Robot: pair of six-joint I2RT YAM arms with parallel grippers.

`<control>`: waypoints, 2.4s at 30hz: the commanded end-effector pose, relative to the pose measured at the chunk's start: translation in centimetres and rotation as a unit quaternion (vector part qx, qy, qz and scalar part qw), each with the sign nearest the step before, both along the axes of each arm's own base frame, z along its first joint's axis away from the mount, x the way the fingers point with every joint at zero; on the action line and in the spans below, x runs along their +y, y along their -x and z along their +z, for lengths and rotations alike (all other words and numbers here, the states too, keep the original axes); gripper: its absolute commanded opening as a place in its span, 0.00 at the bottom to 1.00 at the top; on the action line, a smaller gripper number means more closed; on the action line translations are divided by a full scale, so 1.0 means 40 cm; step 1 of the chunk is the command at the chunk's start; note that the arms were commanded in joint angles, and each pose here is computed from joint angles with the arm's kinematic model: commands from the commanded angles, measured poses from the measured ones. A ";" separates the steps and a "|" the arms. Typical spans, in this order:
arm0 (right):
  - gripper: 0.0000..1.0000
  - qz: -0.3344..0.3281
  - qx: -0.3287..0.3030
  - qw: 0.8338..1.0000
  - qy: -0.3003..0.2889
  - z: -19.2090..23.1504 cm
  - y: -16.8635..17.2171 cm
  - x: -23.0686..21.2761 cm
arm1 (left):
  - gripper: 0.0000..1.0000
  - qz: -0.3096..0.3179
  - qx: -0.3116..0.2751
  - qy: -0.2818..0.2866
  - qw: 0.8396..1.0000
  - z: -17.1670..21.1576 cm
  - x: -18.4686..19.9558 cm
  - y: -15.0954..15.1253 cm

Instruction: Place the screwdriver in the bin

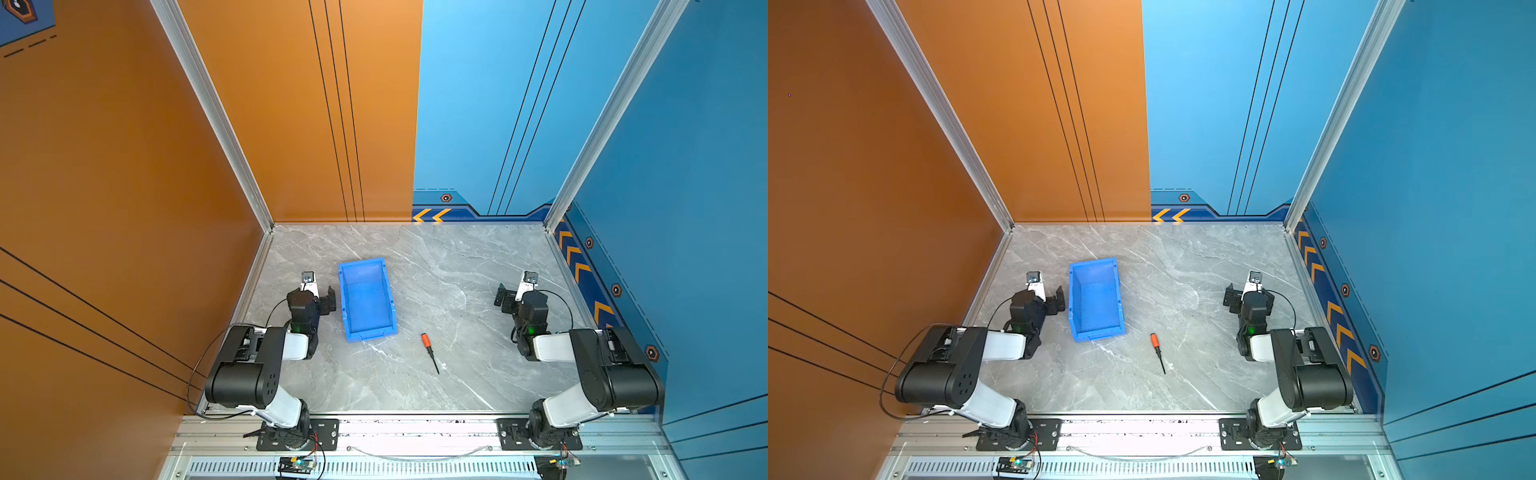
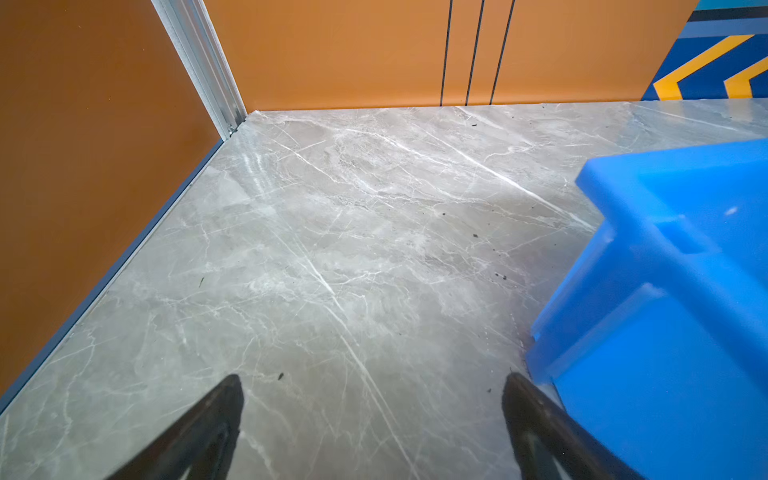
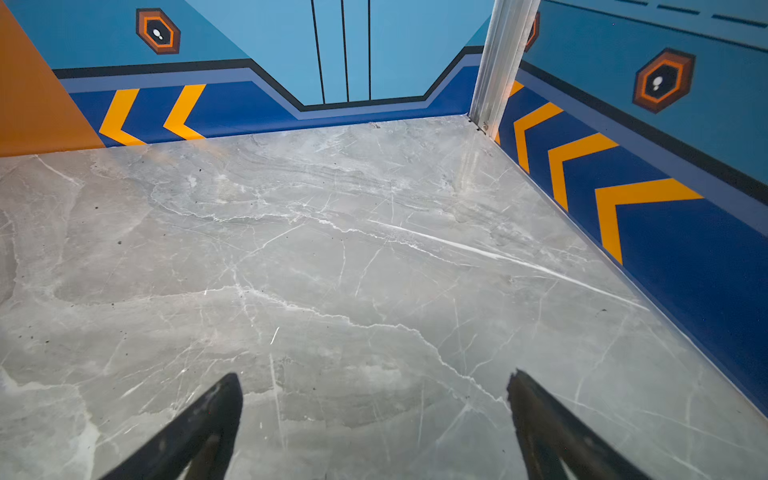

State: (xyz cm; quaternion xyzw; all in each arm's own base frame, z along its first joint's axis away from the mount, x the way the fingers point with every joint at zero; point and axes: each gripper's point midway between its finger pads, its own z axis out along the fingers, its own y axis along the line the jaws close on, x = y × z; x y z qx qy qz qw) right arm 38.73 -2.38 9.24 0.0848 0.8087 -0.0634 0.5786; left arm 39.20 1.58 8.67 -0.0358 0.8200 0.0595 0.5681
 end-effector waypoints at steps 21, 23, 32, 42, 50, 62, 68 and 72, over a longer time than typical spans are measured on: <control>1.00 -0.004 -0.001 1.000 0.007 0.005 -0.008 -0.003 | 0.98 -0.008 -0.004 -0.006 1.000 0.009 -0.007 -0.010; 1.00 -0.004 -0.001 1.000 0.007 0.005 -0.008 -0.003 | 0.98 -0.008 -0.002 -0.006 1.000 0.007 -0.007 -0.010; 1.00 -0.004 -0.001 1.000 0.007 0.006 -0.009 -0.004 | 0.98 -0.008 -0.003 -0.004 1.000 0.008 -0.006 -0.011; 1.00 -0.037 0.008 0.999 0.028 0.051 -0.002 -0.013 | 0.98 0.030 -0.014 -0.006 0.999 0.033 0.026 0.000; 1.00 -0.036 -0.007 0.999 0.020 0.193 0.041 0.028 | 0.98 0.093 0.038 0.000 0.995 0.100 0.068 0.027; 1.00 -0.031 0.077 0.991 -0.109 0.315 0.111 0.109 | 0.98 0.129 0.149 0.104 0.975 0.196 -0.010 0.109; 1.00 0.068 0.102 0.987 -0.102 0.326 0.130 0.236 | 0.98 0.092 0.207 0.095 0.969 0.245 -0.151 0.184; 1.00 0.142 0.133 0.979 -0.053 0.303 0.179 0.308 | 0.98 0.035 0.237 0.113 0.964 0.264 -0.309 0.231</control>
